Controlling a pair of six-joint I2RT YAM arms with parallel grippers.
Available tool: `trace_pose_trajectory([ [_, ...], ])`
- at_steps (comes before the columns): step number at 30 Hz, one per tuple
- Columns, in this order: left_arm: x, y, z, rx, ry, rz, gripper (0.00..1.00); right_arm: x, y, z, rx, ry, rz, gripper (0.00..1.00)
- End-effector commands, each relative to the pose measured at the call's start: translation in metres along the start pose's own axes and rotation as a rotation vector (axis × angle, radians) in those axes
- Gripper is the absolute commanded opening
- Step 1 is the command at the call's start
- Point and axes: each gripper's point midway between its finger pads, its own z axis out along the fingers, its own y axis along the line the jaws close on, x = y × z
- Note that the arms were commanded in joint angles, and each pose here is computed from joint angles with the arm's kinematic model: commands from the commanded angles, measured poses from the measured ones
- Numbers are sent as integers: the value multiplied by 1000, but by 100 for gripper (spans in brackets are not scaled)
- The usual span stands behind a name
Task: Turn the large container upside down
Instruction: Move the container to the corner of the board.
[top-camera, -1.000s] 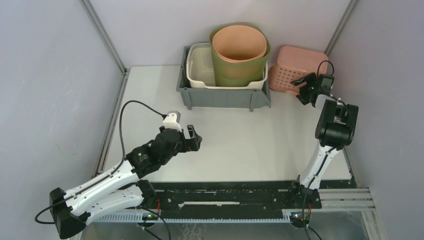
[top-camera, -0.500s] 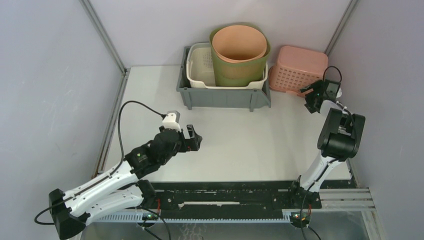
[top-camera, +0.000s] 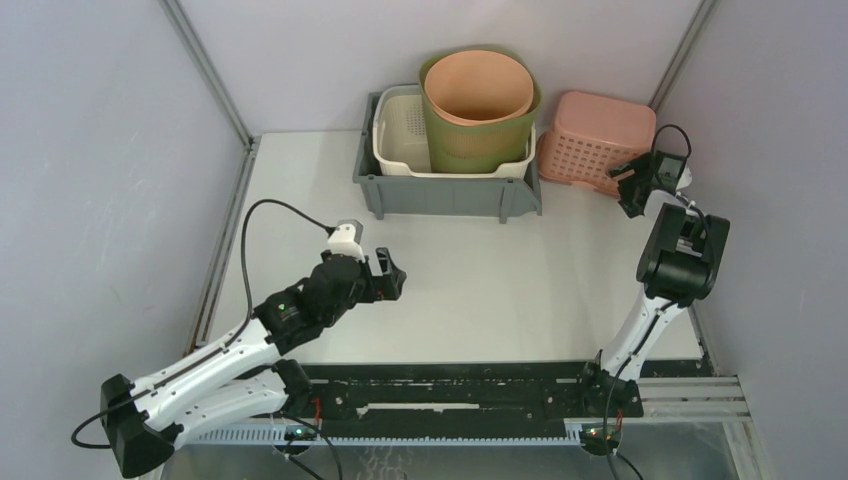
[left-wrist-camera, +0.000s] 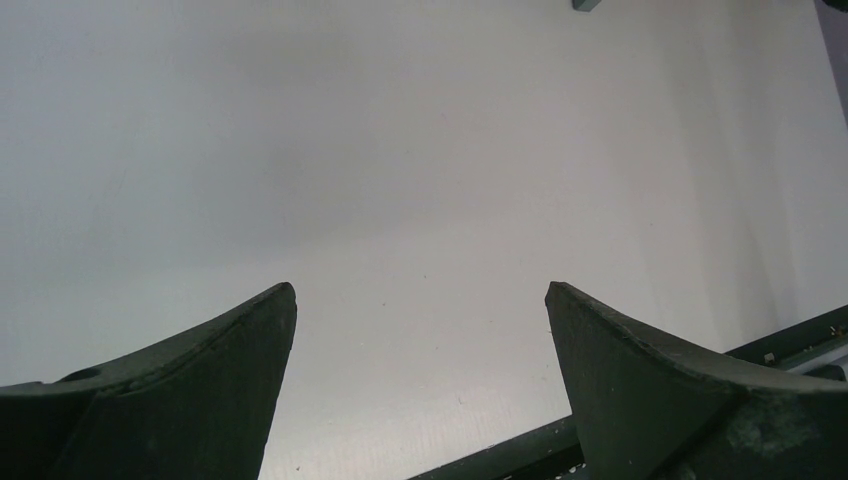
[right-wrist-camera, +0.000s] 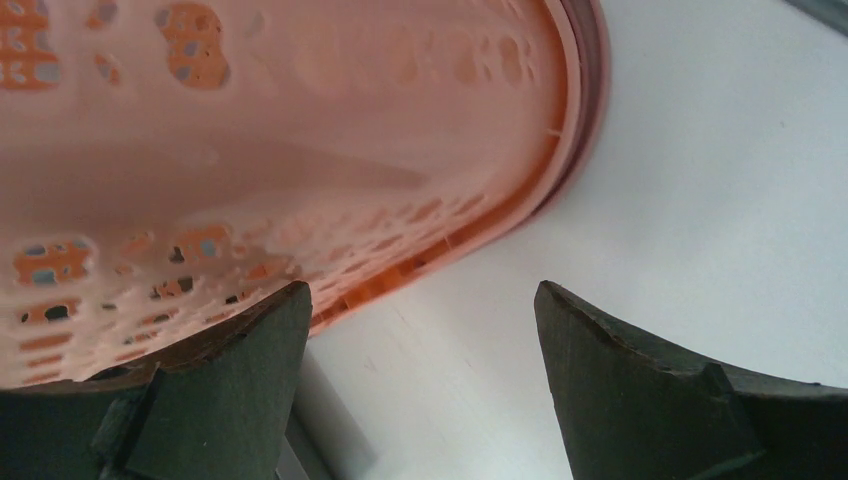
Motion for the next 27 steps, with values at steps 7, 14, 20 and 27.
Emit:
trace_pose_trajectory([
  [7,-12,-2,-3,1,-25,-9,100,-30,19,28,-39,-55,-40,90],
  [14,-8,-3,-4,10,-6,-14,100,-40,29,34,-72,-42,-47,90],
  [20,-5,-6,-5,27,15,11,100,-36,24,9,-65,-65,-65,91],
  [27,-4,-6,-5,37,13,20,100,-45,-1,-3,47,-93,-54,90],
])
